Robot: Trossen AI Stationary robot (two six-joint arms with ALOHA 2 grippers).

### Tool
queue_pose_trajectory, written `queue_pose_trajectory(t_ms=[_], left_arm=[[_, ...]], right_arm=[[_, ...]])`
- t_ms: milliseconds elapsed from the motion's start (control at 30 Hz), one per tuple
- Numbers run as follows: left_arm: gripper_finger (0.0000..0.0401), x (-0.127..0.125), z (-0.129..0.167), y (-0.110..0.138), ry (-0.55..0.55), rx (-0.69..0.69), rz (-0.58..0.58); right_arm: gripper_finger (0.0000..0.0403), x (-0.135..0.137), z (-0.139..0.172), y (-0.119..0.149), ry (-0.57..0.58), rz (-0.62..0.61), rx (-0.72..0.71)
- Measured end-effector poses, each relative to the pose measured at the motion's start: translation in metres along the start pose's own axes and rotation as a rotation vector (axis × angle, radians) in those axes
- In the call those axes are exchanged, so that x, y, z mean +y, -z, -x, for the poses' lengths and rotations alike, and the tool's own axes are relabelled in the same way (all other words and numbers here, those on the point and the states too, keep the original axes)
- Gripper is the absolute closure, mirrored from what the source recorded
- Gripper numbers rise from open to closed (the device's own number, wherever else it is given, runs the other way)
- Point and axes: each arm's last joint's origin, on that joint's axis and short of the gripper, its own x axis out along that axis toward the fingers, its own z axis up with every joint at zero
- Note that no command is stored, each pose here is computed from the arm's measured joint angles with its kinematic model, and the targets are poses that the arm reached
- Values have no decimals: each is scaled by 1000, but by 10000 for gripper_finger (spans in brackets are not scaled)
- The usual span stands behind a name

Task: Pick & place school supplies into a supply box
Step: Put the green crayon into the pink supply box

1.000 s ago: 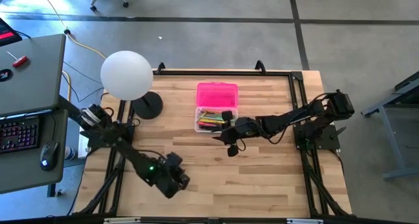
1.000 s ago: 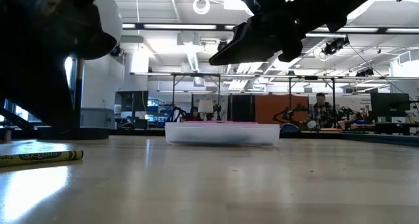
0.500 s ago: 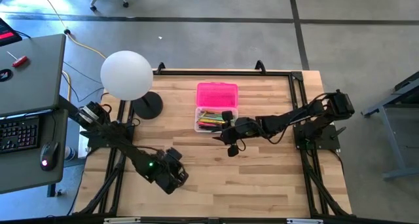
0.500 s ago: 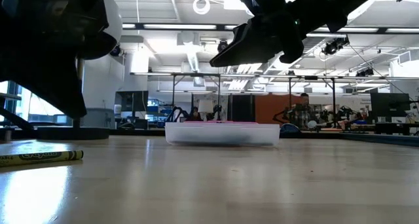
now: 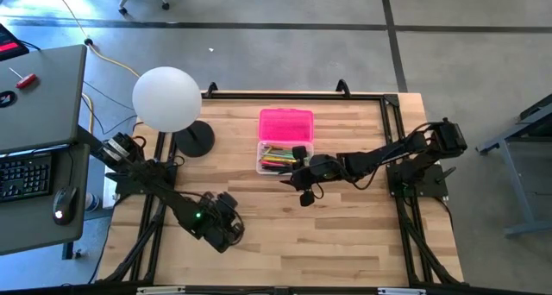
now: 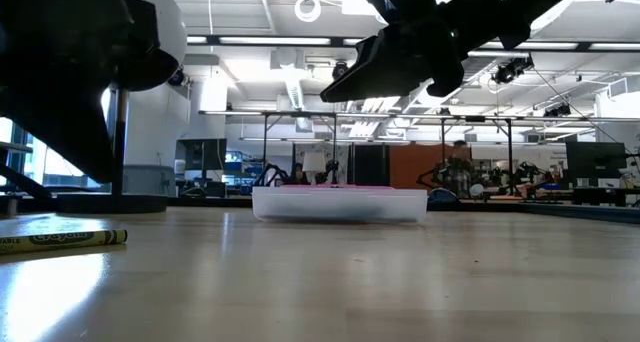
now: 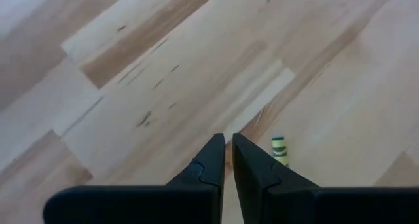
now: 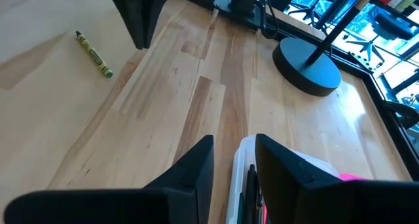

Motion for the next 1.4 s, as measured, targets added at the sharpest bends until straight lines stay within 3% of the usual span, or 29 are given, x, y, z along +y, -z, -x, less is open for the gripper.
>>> queue_pose_trajectory(t_ms=[100, 400, 567, 967, 1400], left_arm=[[339, -1, 0, -1, 3, -16, -53], [339, 3, -10, -17, -25, 26, 17], [337, 4, -12, -20, -25, 45, -2], [244, 1, -11, -20, 0, 52, -17], [257, -16, 8, 8, 149, -106, -40]], right_arm=[[311, 0, 0, 0, 0, 1, 0], [313, 0, 0, 0, -1, 5, 1], [312, 0, 0, 0, -1, 5, 3], [313, 1, 0, 2, -7, 2, 20], [315, 1, 0, 2, -8, -9, 25]])
